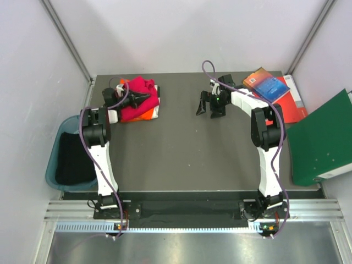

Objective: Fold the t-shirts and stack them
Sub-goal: Put the neatly folded tshirt into the corner of the board with the left arm

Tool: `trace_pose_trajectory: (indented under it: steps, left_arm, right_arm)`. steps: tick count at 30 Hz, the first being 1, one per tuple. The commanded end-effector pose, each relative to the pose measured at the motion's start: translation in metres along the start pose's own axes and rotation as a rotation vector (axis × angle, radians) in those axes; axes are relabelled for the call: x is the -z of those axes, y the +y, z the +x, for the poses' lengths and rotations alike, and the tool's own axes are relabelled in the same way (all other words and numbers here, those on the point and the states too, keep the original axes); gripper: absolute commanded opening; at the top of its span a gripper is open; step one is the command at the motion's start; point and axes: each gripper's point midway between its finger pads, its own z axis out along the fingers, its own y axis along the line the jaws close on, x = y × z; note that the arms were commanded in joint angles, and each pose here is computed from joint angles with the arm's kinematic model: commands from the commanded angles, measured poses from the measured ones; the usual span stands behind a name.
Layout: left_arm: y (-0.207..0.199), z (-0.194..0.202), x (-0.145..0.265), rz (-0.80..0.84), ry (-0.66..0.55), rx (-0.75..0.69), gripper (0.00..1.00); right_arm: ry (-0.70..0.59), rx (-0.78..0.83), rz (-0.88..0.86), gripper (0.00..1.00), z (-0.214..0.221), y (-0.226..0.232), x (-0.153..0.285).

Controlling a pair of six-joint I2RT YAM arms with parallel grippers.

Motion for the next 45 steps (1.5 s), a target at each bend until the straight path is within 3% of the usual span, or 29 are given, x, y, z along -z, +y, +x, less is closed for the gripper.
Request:
trace_pose_trajectory:
  steps: [1, 4, 8, 13, 14, 16, 17, 18, 19, 26, 39, 45]
  left_arm:
    - [-0.027, -0.006, -0.008, 0.072, 0.028, -0.045, 0.0]
    - [-0.053, -0.005, -0.008, 0.095, 0.044, -0.123, 0.0]
    - [-0.123, 0.01, -0.006, 0.14, 0.067, -0.322, 0.0]
    - [-0.175, 0.033, -0.024, 0.049, 0.06, -0.667, 0.0]
    - [-0.151, 0.033, -0.026, -0.054, 0.083, -0.66, 0.0]
    - [-0.156, 0.044, -0.044, -0.128, 0.083, -0.732, 0.0]
    - [-0.135, 0.04, -0.05, -0.194, 0.093, -0.777, 0.0]
    - [-0.11, 0.052, -0.052, -0.309, 0.131, -0.72, 0.0]
    - [-0.101, 0.043, -0.057, -0.375, 0.099, -0.753, 0.0]
    - [-0.008, 0.044, -0.041, -0.869, 0.129, -0.87, 0.0]
    - [0.087, 0.044, 0.001, -1.178, 0.257, -0.77, 0.0]
    - [0.102, 0.022, 0.034, -1.31, 0.213, -0.728, 0.0]
  right_arm:
    - [0.002, 0.025, -0.015, 1.0, -0.001, 0.005, -0.006]
    - [0.003, 0.024, -0.014, 1.0, -0.001, 0.004, -0.007]
    - [0.001, 0.024, -0.015, 1.0, -0.002, 0.005, -0.007]
    - [0.008, 0.018, -0.011, 1.0, 0.002, 0.003, -0.008]
    - [0.011, 0.015, -0.01, 1.0, 0.003, 0.002, -0.009]
    - [0.01, 0.014, -0.007, 1.0, 0.004, 0.002, -0.008]
    - [0.011, 0.013, -0.006, 1.0, 0.005, 0.001, -0.009]
    - [0.012, 0.009, -0.007, 1.0, 0.006, 0.001, -0.009]
    - [0.008, 0.011, -0.006, 1.0, 0.005, 0.001, -0.008]
    - [0.015, 0.015, -0.001, 1.0, 0.007, 0.0, -0.007]
    - [0.027, 0.011, -0.005, 0.99, 0.011, -0.002, -0.009]
    - [0.026, 0.012, -0.008, 1.0, 0.011, -0.002, -0.01]
